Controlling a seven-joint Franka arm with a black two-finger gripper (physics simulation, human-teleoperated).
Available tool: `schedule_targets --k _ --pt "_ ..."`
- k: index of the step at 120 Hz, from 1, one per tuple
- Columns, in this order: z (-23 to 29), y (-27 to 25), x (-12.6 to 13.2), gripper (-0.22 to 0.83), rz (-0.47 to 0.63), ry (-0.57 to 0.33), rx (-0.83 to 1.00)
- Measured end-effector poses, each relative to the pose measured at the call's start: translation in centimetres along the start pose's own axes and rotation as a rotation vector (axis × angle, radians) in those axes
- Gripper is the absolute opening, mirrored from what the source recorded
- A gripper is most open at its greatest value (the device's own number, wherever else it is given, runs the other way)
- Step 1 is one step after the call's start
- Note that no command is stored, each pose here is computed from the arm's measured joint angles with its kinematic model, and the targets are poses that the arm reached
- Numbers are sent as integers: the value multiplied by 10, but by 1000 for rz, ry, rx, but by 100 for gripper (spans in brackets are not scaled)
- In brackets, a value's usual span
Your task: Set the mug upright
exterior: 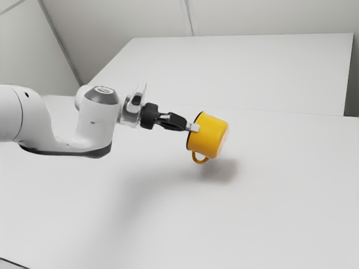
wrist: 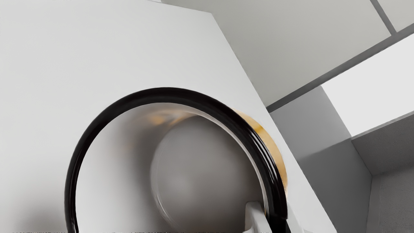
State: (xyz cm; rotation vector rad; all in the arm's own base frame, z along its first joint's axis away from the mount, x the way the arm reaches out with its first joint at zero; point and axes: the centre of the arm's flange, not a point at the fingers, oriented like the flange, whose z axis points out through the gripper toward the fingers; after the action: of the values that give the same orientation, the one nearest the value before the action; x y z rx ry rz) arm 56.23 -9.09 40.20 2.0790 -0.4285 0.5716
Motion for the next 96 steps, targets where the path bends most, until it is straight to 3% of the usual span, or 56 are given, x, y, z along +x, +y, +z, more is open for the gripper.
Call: schedule_targets --k 20,51,74,96 --pt "-25 18 24 -17 122 -168 149" --pt "-53 23 27 -17 151 -414 411" --pt "-72 25 28 -17 109 -551 613" --pt "-79 24 16 -17 27 -608 767"
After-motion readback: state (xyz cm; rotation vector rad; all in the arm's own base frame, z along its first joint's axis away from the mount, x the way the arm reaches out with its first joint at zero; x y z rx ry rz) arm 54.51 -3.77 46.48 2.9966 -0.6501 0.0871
